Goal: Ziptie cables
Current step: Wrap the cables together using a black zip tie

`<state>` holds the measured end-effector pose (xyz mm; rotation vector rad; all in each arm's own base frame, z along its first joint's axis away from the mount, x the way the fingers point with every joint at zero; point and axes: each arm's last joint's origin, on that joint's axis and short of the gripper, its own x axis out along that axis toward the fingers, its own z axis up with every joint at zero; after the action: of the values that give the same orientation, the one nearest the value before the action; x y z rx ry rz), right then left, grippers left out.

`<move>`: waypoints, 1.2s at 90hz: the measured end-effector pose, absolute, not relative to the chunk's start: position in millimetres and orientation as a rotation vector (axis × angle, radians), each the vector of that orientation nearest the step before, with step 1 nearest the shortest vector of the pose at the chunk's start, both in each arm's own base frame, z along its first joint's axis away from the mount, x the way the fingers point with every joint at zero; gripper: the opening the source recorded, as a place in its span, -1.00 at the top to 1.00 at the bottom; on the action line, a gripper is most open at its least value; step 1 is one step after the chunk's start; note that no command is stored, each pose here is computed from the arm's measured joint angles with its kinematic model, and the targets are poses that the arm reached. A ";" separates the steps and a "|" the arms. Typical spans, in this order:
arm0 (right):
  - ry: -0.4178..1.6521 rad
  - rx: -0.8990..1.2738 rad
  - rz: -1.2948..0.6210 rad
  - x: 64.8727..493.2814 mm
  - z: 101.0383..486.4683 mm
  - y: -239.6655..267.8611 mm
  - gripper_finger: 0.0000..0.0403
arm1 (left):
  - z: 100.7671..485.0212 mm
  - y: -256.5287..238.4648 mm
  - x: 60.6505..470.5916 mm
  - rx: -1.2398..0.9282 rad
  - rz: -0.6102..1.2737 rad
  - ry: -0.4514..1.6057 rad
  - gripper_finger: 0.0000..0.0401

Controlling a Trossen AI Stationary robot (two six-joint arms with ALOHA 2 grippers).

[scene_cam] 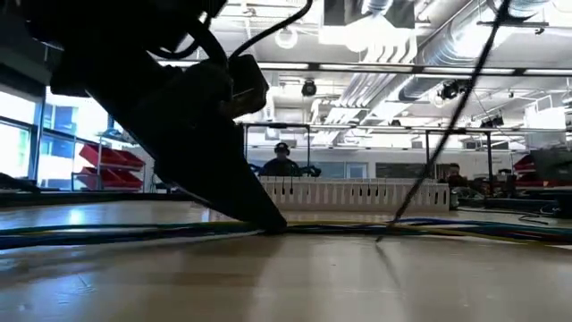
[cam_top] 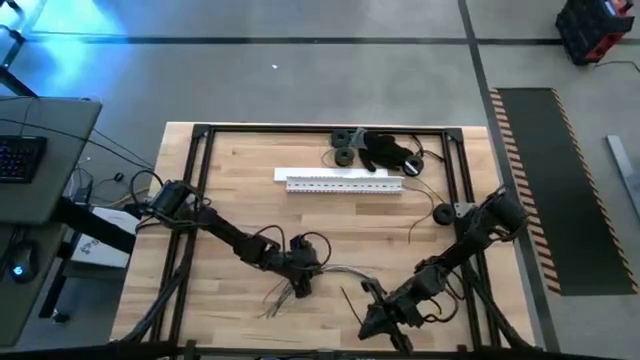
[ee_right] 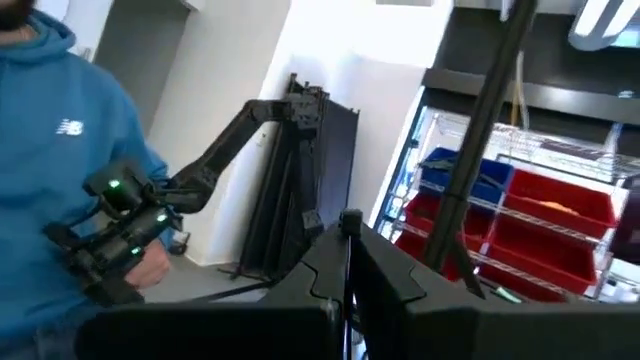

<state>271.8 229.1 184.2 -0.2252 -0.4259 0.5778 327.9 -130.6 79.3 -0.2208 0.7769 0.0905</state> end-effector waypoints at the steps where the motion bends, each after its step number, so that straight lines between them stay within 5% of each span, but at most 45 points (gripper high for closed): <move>1: -0.426 -0.225 0.576 272.4 183.1 228.7 1.00 | 79.5 -130.4 328.0 -0.220 0.090 0.777 0.90; 43: -0.338 -0.155 0.471 295.6 148.9 207.1 1.00 | 124.3 -132.5 338.4 -0.289 0.039 0.648 0.99; 81: -0.241 -0.149 0.443 306.7 133.6 194.2 1.00 | 125.4 -133.7 337.7 -0.267 0.038 0.640 0.99; 108: -0.158 -0.043 0.388 319.3 100.7 173.2 1.00 | 129.7 -143.8 337.0 -0.200 -0.026 0.598 0.62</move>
<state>319.3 173.2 100.7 -0.0435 -0.1576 0.3884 337.0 -143.8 129.7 -0.1999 0.5983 -0.0259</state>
